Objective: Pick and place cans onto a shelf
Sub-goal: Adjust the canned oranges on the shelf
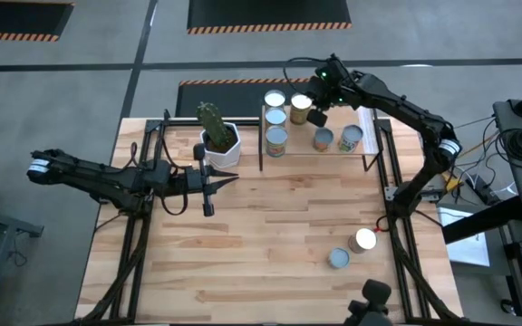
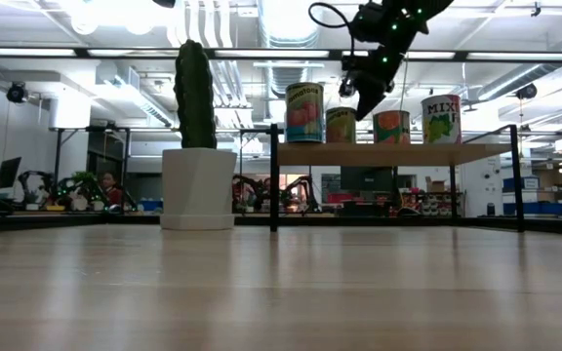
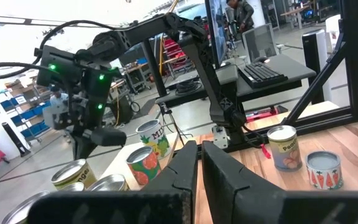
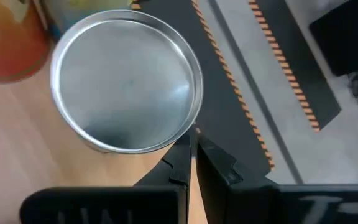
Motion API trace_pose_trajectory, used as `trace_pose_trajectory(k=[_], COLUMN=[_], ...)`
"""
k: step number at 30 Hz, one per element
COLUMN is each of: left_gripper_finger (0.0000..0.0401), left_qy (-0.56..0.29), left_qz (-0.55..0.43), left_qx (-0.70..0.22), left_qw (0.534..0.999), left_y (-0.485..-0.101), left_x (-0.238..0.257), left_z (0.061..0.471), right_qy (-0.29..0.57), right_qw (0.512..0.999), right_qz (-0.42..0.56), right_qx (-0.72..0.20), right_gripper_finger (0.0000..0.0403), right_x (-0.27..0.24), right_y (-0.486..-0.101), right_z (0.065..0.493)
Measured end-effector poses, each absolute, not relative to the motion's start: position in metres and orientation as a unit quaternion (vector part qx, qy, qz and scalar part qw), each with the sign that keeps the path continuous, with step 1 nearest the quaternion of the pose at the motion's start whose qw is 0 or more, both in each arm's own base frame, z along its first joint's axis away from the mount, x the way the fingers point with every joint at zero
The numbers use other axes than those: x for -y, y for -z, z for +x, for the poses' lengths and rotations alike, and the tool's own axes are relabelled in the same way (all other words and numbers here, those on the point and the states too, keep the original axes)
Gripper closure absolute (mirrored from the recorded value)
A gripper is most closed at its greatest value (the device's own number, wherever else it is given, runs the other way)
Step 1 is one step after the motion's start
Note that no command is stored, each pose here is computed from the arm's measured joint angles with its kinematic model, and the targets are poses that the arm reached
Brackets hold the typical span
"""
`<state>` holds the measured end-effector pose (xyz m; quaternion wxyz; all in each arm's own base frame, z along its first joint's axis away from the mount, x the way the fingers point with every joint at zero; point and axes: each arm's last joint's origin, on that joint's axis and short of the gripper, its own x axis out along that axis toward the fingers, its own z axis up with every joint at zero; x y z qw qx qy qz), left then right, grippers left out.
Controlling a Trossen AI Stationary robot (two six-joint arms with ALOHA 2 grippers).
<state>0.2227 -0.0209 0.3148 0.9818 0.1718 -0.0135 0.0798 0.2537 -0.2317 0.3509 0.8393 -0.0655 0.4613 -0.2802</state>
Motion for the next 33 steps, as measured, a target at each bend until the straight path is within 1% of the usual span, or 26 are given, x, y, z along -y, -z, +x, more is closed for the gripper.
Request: trace_pose_trajectory(k=[4,6,9,13,17,24,33], left_gripper_finger=[0.0395,0.0395,0.0395,0.0395,0.0395,0.0395,0.0395], left_qy=[-0.08,-0.08,-0.08,-0.081,-0.08,-0.081,-0.081], left_qz=[0.172,0.172,0.172,0.18,0.182,0.184,0.188], left_qx=[0.014,0.014,0.013,0.016,0.016,0.016,0.015], left_qw=[0.982,0.982,0.982,0.98,0.98,0.979,0.979], left_y=[-0.315,-0.315,-0.315,-0.315,-0.315,-0.315,-0.315], left_x=[0.021,0.021,0.021,0.021,0.021,0.021,0.021], left_z=[0.223,0.223,0.223,0.223,0.223,0.223,0.223], right_qy=[0.302,0.308,0.3,0.246,0.219,0.196,0.165], right_qw=[0.825,0.829,0.856,0.898,0.911,0.914,0.896], right_qz=[-0.087,-0.084,-0.073,-0.048,-0.039,-0.025,-0.033], right_qx=[-0.471,-0.459,-0.415,-0.362,-0.346,-0.355,-0.41], right_gripper_finger=[0.039,0.039,0.039,0.039,0.039,0.039,0.039], right_x=[0.233,0.23,0.225,0.222,0.225,0.23,0.225], right_y=[-0.353,-0.36,-0.373,-0.377,-0.373,-0.361,-0.355], right_z=[0.252,0.249,0.249,0.256,0.263,0.271,0.264])
